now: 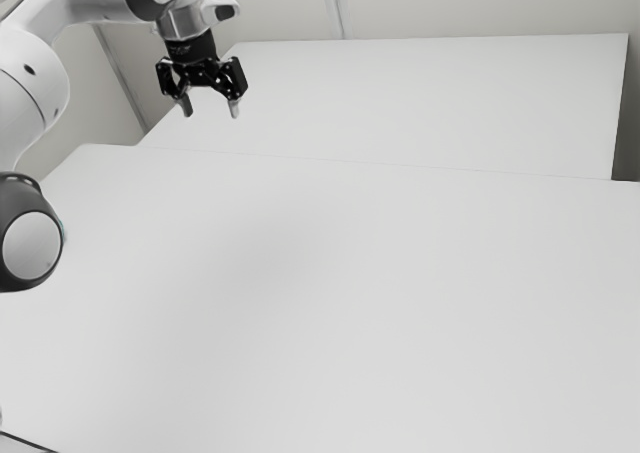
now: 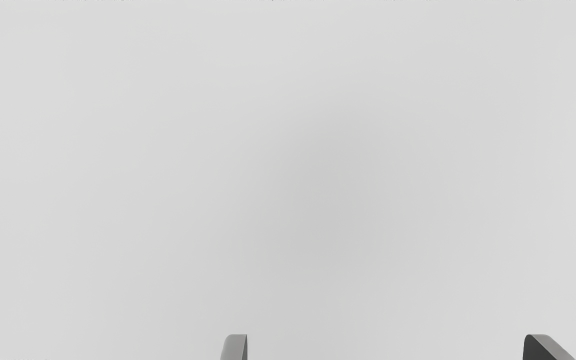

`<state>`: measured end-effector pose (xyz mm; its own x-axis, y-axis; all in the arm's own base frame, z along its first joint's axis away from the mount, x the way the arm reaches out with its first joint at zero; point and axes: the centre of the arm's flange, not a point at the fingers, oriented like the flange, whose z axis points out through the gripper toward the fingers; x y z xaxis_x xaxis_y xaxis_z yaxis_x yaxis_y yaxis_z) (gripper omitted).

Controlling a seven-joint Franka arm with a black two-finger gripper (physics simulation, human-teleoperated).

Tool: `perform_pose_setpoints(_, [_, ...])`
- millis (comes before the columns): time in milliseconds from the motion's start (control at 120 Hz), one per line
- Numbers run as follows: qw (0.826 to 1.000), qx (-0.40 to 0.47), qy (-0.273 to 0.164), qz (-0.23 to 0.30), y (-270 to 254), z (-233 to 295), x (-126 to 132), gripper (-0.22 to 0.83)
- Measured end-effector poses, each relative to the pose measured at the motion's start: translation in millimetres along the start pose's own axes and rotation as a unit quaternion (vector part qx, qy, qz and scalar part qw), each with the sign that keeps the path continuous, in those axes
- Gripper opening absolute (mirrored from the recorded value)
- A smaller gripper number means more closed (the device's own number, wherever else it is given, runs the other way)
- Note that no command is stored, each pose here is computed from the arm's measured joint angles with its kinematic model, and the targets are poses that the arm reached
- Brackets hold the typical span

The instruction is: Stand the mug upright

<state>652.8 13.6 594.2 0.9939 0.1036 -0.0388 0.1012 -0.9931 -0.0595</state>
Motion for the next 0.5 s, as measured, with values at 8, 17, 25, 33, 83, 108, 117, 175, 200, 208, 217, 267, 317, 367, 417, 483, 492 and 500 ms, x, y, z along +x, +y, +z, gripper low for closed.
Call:
perform_pose_setpoints(8, [1.0, 0.001, 0.0, 0.0, -0.1, -0.4, -0.1, 0.62])
perform_pose_setpoints(17, [1.0, 0.002, 0.001, -0.001, -0.3, -0.9, -0.3, 0.62])
perform_pose_setpoints(25, [1.0, 0.003, 0.001, -0.002, -0.7, -1.3, -0.5, 0.62])
perform_pose_setpoints(33, [1.0, 0.004, 0.002, -0.002, -1.1, -1.7, -0.6, 0.62])
perform_pose_setpoints(83, [1.0, 0.013, 0.003, -0.005, -2.8, -3.3, -2.6, 0.62])
perform_pose_setpoints(108, [1.0, 0.021, 0.002, -0.006, -3.6, -2.9, -3.6, 0.62])
perform_pose_setpoints(117, [1.0, 0.025, 0.002, -0.007, -3.7, -2.6, -3.9, 0.62])
perform_pose_setpoints(175, [0.999, 0.045, -0.004, -0.007, -3.3, 3.8, -5.6, 0.62])
perform_pose_setpoints(200, [0.999, 0.052, -0.006, -0.009, -5.2, 5.8, -5.7, 0.62])
perform_pose_setpoints(208, [0.998, 0.054, -0.006, -0.01, -7.4, 6.4, -5.6, 0.61])
perform_pose_setpoints(217, [0.998, 0.056, -0.007, -0.013, -10.9, 6.8, -5.3, 0.61])
perform_pose_setpoints(267, [0.997, 0.064, -0.009, -0.038, -44.9, 8.7, -3.3, 0.61])
perform_pose_setpoints(317, [0.995, 0.067, -0.009, -0.073, -99.7, 11.8, -2.1, 0.61])
perform_pose_setpoints(367, [0.992, 0.066, -0.011, -0.107, -159.1, 21.0, -2.7, 0.61])
perform_pose_setpoints(417, [0.989, 0.06, -0.01, -0.134, -217.1, 33.3, 0.4, 0.61])
perform_pose_setpoints(483, [0.986, 0.045, -0.005, -0.162, -287.1, 52.5, -0.3, 0.61])
perform_pose_setpoints(492, [0.986, 0.043, -0.004, -0.164, -294.1, 55.2, -0.7, 0.61])
perform_pose_setpoints(500, [0.985, 0.041, -0.004, -0.166, -300.6, 58.1, -0.9, 0.62])
